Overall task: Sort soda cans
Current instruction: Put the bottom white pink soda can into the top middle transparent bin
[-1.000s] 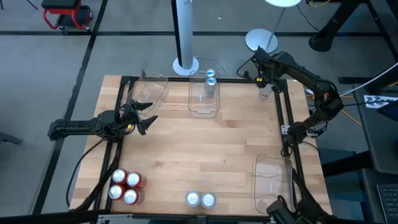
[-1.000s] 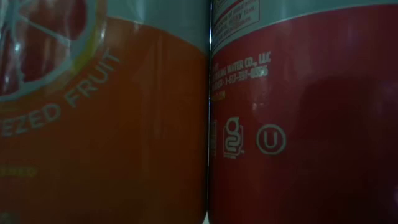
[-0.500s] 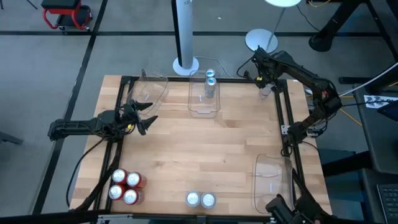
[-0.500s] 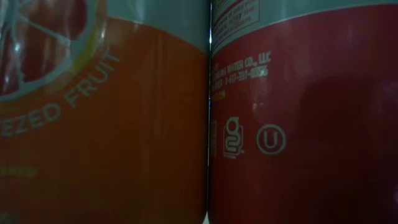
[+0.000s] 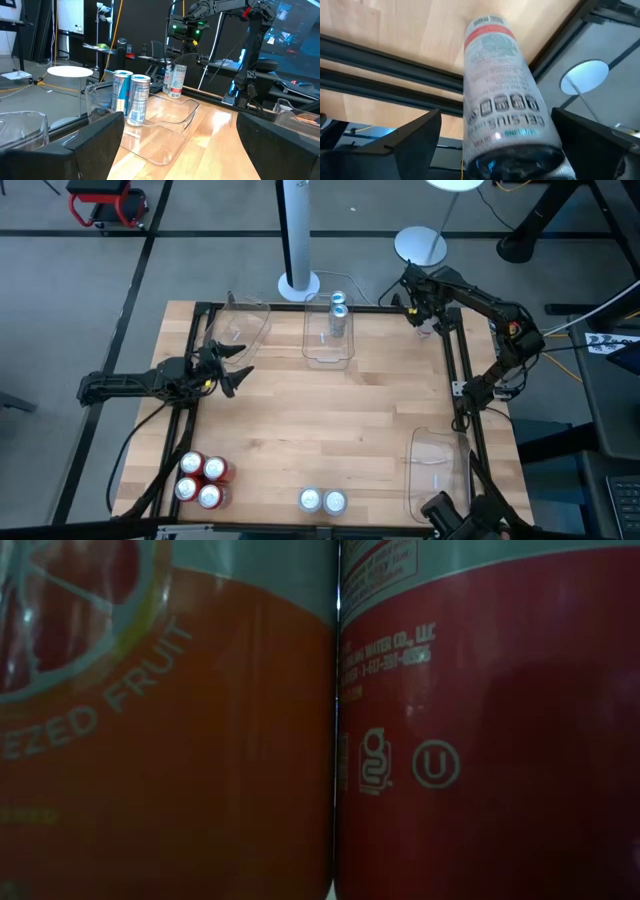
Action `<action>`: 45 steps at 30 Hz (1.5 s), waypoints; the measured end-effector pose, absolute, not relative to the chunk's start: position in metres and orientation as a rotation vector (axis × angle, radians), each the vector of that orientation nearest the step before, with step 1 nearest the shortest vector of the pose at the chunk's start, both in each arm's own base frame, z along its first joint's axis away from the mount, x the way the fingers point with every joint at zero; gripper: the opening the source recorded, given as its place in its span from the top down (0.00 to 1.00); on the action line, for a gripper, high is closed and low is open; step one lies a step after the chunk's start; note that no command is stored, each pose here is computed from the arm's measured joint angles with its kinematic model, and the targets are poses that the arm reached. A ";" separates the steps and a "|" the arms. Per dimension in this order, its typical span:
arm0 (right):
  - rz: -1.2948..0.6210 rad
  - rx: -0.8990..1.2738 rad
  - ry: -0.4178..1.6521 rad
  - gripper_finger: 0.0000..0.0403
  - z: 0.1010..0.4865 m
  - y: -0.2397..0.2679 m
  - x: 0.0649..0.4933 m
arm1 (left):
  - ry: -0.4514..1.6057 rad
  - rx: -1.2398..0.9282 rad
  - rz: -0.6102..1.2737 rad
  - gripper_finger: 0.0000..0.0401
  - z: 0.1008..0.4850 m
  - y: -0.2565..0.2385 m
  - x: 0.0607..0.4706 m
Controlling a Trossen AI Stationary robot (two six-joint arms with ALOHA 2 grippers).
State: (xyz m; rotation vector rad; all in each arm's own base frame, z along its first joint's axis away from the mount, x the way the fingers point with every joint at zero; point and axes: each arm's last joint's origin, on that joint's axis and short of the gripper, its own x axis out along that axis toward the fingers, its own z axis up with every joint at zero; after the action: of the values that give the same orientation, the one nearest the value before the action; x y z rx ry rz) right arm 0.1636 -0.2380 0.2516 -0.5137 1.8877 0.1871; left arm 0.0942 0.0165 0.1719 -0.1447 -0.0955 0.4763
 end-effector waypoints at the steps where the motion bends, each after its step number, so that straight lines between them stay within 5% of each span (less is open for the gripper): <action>1: 0.190 -0.512 1.888 0.07 0.251 -0.238 0.163 | -0.095 -0.145 0.476 0.07 0.172 0.016 0.094; 25: 0.139 -0.530 1.907 0.08 0.244 -0.239 0.164 | -0.095 -0.145 0.477 0.07 0.172 0.016 0.094; 37: 0.188 -0.520 1.933 0.37 0.232 -0.235 0.160 | -0.094 -0.142 0.467 0.07 0.172 0.016 0.094; 45: 0.235 -0.500 1.946 0.38 0.232 -0.230 0.160 | -0.094 -0.144 0.466 0.07 0.172 0.016 0.094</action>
State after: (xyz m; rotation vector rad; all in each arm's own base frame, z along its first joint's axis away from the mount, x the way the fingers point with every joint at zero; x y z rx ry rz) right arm 0.1598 -0.2297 0.2320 -0.4997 1.9456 0.2353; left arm 0.0943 0.0162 0.1718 -0.1444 -0.0944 0.4657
